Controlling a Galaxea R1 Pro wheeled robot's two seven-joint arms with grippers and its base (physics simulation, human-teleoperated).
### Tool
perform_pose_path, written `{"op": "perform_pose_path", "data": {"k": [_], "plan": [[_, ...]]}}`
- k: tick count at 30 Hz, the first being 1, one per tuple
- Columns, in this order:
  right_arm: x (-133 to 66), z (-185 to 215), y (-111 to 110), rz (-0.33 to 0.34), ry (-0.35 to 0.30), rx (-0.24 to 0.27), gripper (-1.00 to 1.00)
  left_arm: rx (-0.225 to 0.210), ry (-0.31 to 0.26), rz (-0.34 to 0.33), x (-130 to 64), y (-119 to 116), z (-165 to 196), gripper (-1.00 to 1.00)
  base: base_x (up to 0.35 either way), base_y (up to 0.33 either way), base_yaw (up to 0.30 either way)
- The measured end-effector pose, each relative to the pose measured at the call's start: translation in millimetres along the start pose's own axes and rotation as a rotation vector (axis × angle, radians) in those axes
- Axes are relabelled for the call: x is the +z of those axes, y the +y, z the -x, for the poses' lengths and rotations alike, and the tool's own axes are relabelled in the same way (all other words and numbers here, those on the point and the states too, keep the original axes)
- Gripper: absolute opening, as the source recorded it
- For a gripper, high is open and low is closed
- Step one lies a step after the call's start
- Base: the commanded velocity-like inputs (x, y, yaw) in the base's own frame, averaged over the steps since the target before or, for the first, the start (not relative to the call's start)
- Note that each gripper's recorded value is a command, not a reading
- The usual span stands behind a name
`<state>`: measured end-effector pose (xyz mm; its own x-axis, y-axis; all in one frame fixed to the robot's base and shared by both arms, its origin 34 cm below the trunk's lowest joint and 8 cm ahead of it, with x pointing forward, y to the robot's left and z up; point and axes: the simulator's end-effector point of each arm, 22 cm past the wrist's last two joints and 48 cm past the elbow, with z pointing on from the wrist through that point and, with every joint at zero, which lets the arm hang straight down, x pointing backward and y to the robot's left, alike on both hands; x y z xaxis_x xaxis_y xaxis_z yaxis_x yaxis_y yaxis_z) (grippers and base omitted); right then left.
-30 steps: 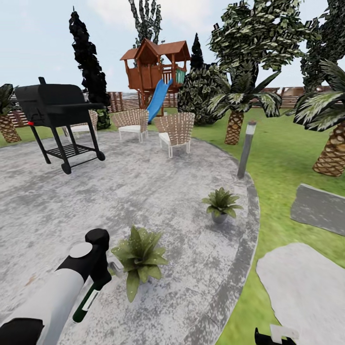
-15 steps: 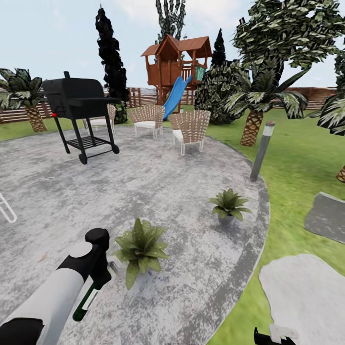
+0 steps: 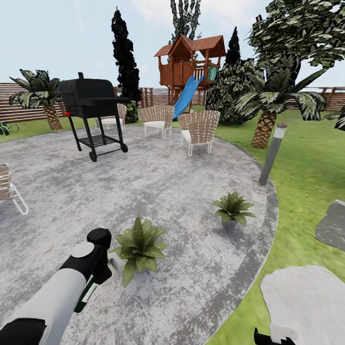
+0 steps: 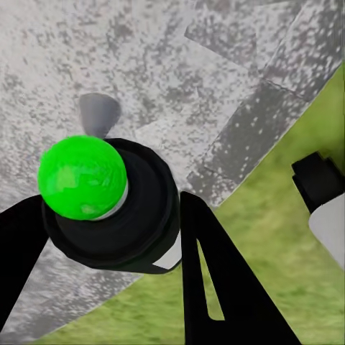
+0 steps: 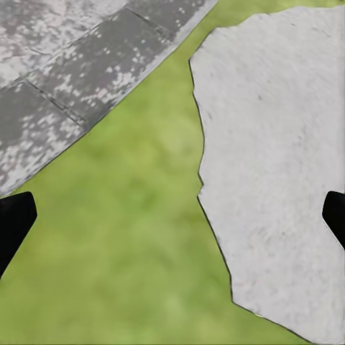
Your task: Pick up the pesticide atomizer in the garden and spray insectifuge to fully cover both potted plants in the garden.
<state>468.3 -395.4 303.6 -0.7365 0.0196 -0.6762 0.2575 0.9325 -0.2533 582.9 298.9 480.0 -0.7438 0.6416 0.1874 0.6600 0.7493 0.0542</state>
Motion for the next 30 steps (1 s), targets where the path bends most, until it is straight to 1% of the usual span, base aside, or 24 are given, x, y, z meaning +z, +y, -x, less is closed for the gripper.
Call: {"op": "perform_pose_path", "data": {"k": [5,7,10,14,15,16,18,20,21,22,24,26,29,30], "plan": [[-0.1,0,1,0.001,0.001,0.000,1.00,-0.003,0.003,0.009,1.8,3,-2,-1.00,0.016,-0.004,0.014],[-0.2,0,1,0.001,0.000,0.000,1.00,-0.014,0.007,0.013,2.8,8,-7,-1.00,0.001,0.000,0.194],[-0.1,0,1,0.002,-0.001,0.001,1.00,-0.028,0.001,0.008,3.2,10,-9,-1.00,0.000,0.000,0.256],[0.0,1,1,0.002,-0.002,0.001,1.00,-0.027,-0.004,0.056,9.3,14,-7,-1.00,0.000,0.000,0.274],[0.0,1,1,0.002,-0.002,0.001,1.00,-0.036,-0.037,0.032,17.8,4,-1,-1.00,0.000,0.000,0.277],[0.0,1,1,0.002,-0.002,0.001,1.00,-0.036,-0.048,0.019,24.8,-3,-1,-1.00,0.000,0.000,0.262],[0.1,1,1,0.002,-0.003,0.002,1.00,-0.039,-0.056,0.030,33.1,-6,-2,-1.00,0.000,0.000,0.115],[0.1,1,2,0.003,-0.004,0.002,1.00,-0.044,-0.061,0.032,36.1,-8,-1,-1.00,0.000,0.000,0.031],[0.1,1,1,0.002,-0.002,0.001,1.00,-0.056,-0.092,-0.009,37.7,-19,6,-1.00,0.000,0.000,0.004],[0.0,0,1,0.002,-0.001,0.001,1.00,-0.064,-0.130,-0.043,35.3,-27,15,-1.00,0.000,0.000,0.003],[0.1,0,1,0.002,-0.002,0.000,1.00,-0.070,-0.158,-0.057,33.8,-30,22,-1.00,0.000,0.000,0.001],[0.1,0,0,0.001,-0.001,0.000,1.00,-0.080,-0.174,-0.047,35.6,-28,25,-1.00,0.000,0.000,0.000],[0.3,2,1,0.001,-0.004,0.001,1.00,-0.103,-0.195,-0.007,41.8,-23,26,-1.00,0.000,0.000,0.000],[0.4,2,1,0.001,-0.005,0.001,1.00,-0.109,-0.197,0.015,43.8,-19,26,-1.00,0.000,0.000,0.000]]}}
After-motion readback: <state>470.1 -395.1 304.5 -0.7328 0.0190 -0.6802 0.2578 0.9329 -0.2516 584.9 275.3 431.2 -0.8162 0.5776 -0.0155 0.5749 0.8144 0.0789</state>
